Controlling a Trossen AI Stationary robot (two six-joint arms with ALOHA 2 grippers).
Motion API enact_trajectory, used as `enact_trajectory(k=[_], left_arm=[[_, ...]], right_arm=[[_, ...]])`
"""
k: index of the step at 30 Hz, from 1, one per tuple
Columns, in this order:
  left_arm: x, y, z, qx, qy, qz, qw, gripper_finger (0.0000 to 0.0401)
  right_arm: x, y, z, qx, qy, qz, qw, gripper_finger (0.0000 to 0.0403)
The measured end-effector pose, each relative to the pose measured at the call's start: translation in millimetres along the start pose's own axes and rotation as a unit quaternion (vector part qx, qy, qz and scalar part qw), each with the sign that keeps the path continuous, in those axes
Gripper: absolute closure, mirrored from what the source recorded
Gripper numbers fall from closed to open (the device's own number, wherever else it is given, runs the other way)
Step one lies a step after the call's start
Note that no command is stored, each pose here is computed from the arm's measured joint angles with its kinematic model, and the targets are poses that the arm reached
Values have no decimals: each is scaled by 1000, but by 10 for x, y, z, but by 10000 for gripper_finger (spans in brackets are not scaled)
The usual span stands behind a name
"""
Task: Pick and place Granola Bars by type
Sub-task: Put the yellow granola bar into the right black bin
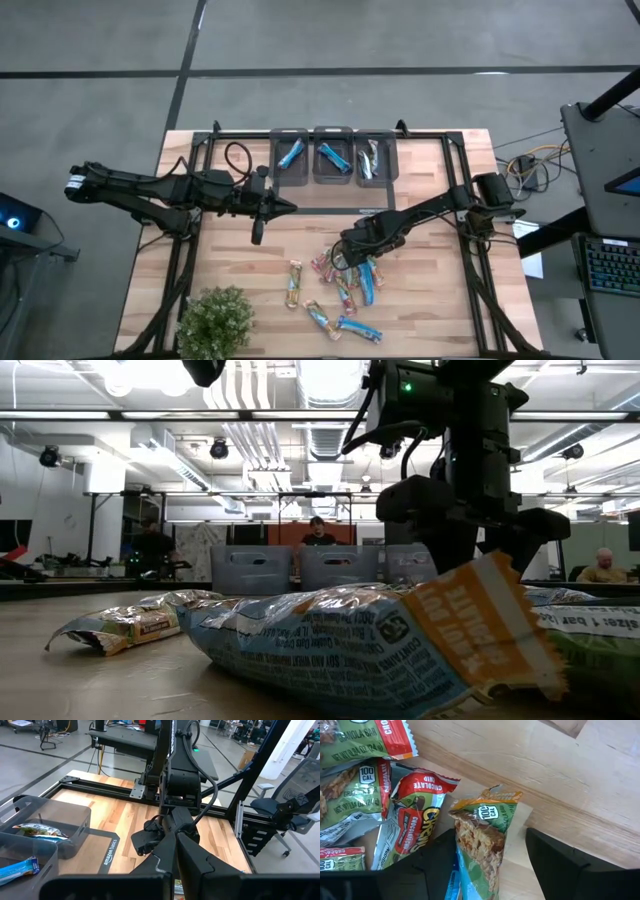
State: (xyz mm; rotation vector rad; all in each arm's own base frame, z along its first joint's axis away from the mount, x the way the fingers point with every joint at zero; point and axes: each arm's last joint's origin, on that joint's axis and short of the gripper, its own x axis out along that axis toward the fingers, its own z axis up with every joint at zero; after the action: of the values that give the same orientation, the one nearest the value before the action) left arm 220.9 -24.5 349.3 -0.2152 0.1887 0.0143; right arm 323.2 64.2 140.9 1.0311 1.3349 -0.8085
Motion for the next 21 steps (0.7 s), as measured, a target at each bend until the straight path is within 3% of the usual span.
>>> enact_trajectory(k=[21], left_arm=[[-1, 1, 2, 0, -1, 3, 1000, 401]], right_arm=[[2, 28, -5, -4, 13, 18, 1000, 252]])
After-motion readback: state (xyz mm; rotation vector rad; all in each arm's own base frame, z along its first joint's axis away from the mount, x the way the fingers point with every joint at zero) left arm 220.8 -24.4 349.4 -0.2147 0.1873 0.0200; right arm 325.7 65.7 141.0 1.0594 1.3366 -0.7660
